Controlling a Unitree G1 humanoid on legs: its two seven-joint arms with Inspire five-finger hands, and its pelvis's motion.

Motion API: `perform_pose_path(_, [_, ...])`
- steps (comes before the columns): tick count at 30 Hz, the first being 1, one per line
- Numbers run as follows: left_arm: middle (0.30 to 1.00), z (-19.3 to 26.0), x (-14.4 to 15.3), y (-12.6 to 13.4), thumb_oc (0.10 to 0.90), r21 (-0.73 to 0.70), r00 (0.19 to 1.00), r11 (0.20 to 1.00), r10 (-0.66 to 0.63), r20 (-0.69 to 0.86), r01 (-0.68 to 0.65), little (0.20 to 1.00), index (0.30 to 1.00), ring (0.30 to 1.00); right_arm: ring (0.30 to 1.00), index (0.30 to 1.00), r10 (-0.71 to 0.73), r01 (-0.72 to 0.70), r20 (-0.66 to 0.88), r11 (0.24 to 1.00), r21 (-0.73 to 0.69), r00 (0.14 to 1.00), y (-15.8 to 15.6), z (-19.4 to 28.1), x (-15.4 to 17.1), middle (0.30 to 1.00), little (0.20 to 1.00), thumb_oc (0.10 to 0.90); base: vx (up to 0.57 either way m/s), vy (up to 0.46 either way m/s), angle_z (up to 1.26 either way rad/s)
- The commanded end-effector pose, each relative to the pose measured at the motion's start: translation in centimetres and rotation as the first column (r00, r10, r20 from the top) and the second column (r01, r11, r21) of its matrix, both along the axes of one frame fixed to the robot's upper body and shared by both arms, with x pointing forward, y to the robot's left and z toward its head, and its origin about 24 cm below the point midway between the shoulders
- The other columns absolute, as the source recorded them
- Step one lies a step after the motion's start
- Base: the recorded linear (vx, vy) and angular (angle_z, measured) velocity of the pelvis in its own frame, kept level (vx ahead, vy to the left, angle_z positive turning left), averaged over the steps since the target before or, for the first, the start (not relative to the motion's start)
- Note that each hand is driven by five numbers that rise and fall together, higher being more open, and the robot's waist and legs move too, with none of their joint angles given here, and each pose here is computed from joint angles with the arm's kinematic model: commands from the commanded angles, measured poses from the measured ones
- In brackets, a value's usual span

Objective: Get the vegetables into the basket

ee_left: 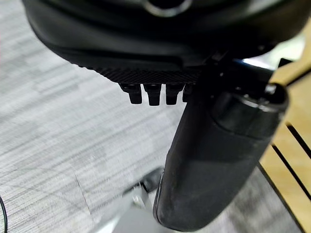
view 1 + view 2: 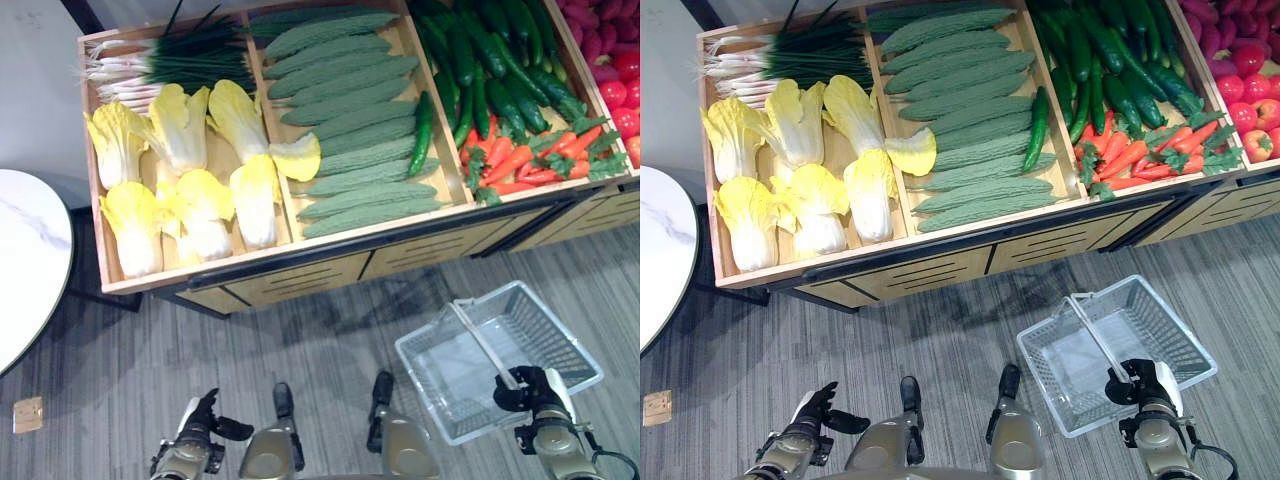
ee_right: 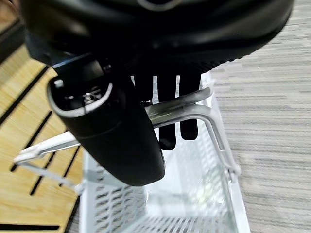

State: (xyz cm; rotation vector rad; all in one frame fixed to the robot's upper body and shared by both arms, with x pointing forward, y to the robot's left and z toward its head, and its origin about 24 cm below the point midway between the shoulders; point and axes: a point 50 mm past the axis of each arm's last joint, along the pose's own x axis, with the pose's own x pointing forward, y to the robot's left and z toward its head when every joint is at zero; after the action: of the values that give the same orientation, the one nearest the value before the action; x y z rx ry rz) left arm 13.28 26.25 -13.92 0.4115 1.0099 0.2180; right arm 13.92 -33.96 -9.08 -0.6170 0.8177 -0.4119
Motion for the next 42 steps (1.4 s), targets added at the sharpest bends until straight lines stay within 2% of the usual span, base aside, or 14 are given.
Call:
perform_pose_path(1, [1.0, 0.4, -0.7, 1.8, 0.9, 0.027, 0.984, 0.984, 0.176, 0.038, -0.177, 1.0, 1.0, 1.0, 0.3, 0.3, -0.081, 0.089, 0.091, 0.991, -0.097, 0.993, -2.4, 1.9, 0.2, 0.3, 0.3, 0.4, 0.0, 0.0, 0.0])
perform_pose_path(3, [1.0, 0.8, -1.2, 3.4, 0.9, 0.037, 0.918, 0.92, 0.384, 0.104, -0.389, 1.0, 1.0, 1.0, 0.3, 0.3, -0.111, 0.114, 0.04, 0.99, -0.086, 0.993, -1.9, 0.8, -0.6, 0.3, 0.3, 0.4, 0.06, 0.042, 0.02])
perform_pose_path(4, [1.0, 1.6, -1.6, 4.9, 0.9, 0.056, 0.82, 0.827, 0.541, 0.184, -0.559, 1.0, 1.0, 1.0, 0.3, 0.3, -0.14, 0.14, 0.005, 0.987, -0.08, 0.99, -1.4, -0.1, -1.2, 0.3, 0.3, 0.4, 0.05, 0.026, -0.01])
perform_pose_path(5, [1.0, 1.6, -1.6, 4.9, 0.9, 0.057, 0.82, 0.827, 0.541, 0.184, -0.559, 1.0, 1.0, 1.0, 0.3, 0.3, -0.14, 0.14, 0.005, 0.987, -0.08, 0.99, -1.4, -0.1, -1.2, 0.3, 0.3, 0.4, 0.08, 0.021, 0.01])
perform_pose_path(6, [1.0, 2.5, -1.8, 6.5, 0.9, 0.079, 0.722, 0.733, 0.637, 0.27, -0.676, 1.0, 1.0, 1.0, 0.3, 0.3, -0.148, 0.145, -0.026, 0.986, -0.085, 0.989, -1.0, -0.6, -1.7, 0.3, 0.3, 0.4, 0.06, 0.002, 0.05])
perform_pose_path(8, [1.0, 4.0, -1.9, 8.6, 0.9, 0.165, 0.659, 0.652, 0.655, 0.369, -0.74, 1.0, 1.0, 1.0, 0.3, 0.3, -0.163, 0.158, -0.06, 0.983, -0.092, 0.985, -0.7, -1.2, -2.5, 0.3, 0.3, 0.4, 0.08, -0.012, 0.08])
perform_pose_path(9, [1.0, 6.3, -1.3, 10.6, 0.9, 0.197, 0.555, 0.539, 0.654, 0.514, -0.819, 1.0, 1.0, 1.0, 0.3, 0.3, -0.168, 0.161, -0.07, 0.982, -0.097, 0.983, -0.3, -1.5, -2.9, 0.3, 0.3, 0.4, 0.05, -0.018, 0.1])
perform_pose_path(12, [1.0, 9.8, 0.7, 12.1, 0.9, 0.234, 0.506, 0.502, 0.519, 0.689, -0.833, 1.0, 1.0, 1.0, 0.3, 0.3, -0.16, 0.151, -0.073, 0.983, -0.109, 0.984, 0.0, -1.7, -3.2, 0.3, 0.3, 0.4, 0.02, -0.01, 0.06])
perform_pose_path(16, [1.0, 16.3, 4.0, 12.0, 0.9, 0.212, 0.381, 0.537, 0.225, 0.897, -0.817, 1.0, 1.0, 1.0, 0.3, 0.3, -0.163, 0.153, -0.09, 0.982, -0.11, 0.982, 0.2, -2.0, -4.0, 0.3, 0.3, 0.4, 0.04, -0.011, 0.08])
perform_pose_path(19, [1.0, 17.3, 4.9, 11.5, 0.9, 0.213, 0.364, 0.555, 0.176, 0.915, -0.804, 1.0, 1.0, 1.0, 0.3, 0.3, -0.15, 0.139, -0.098, 0.984, -0.111, 0.984, 0.2, -2.1, -4.0, 0.3, 0.3, 0.4, 0.01, 0.0, 0.02])
perform_pose_path(25, [1.0, 22.8, 10.3, 7.4, 0.9, 0.205, 0.232, 0.723, -0.064, 0.971, -0.66, 1.0, 1.0, 1.0, 0.3, 0.3, -0.079, 0.07, -0.09, 0.992, -0.106, 0.993, 0.4, -1.7, -2.6, 0.3, 0.3, 0.4, 0.0, 0.004, -0.03])
perform_pose_path(31, [1.0, 24.9, 13.1, 3.5, 0.9, 0.153, 0.137, 0.842, -0.096, 0.986, -0.517, 1.0, 1.0, 1.0, 0.3, 0.3, -0.041, 0.033, -0.096, 0.996, -0.087, 0.995, 1.0, -1.8, -1.9, 0.3, 0.3, 0.4, 0.0, 0.013, -0.14])
perform_pose_path(38, [1.0, 25.6, 15.1, 1.8, 0.9, 0.205, 0.158, 0.9, -0.154, 0.975, -0.385, 1.0, 1.0, 1.0, 0.3, 0.3, -0.013, 0.008, -0.082, 0.998, -0.058, 0.997, 1.6, -1.9, -1.2, 0.3, 0.3, 0.4, 0.0, 0.006, -0.15])
perform_pose_path(42, [1.0, 25.0, 16.7, 0.5, 0.9, 0.154, 0.179, 0.916, -0.091, 0.98, -0.372, 1.0, 1.0, 1.0, 0.3, 0.3, 0.014, -0.019, -0.1, 0.999, -0.048, 0.995, 2.1, -2.1, -1.3, 0.3, 0.3, 0.4, 0.01, -0.002, -0.11])
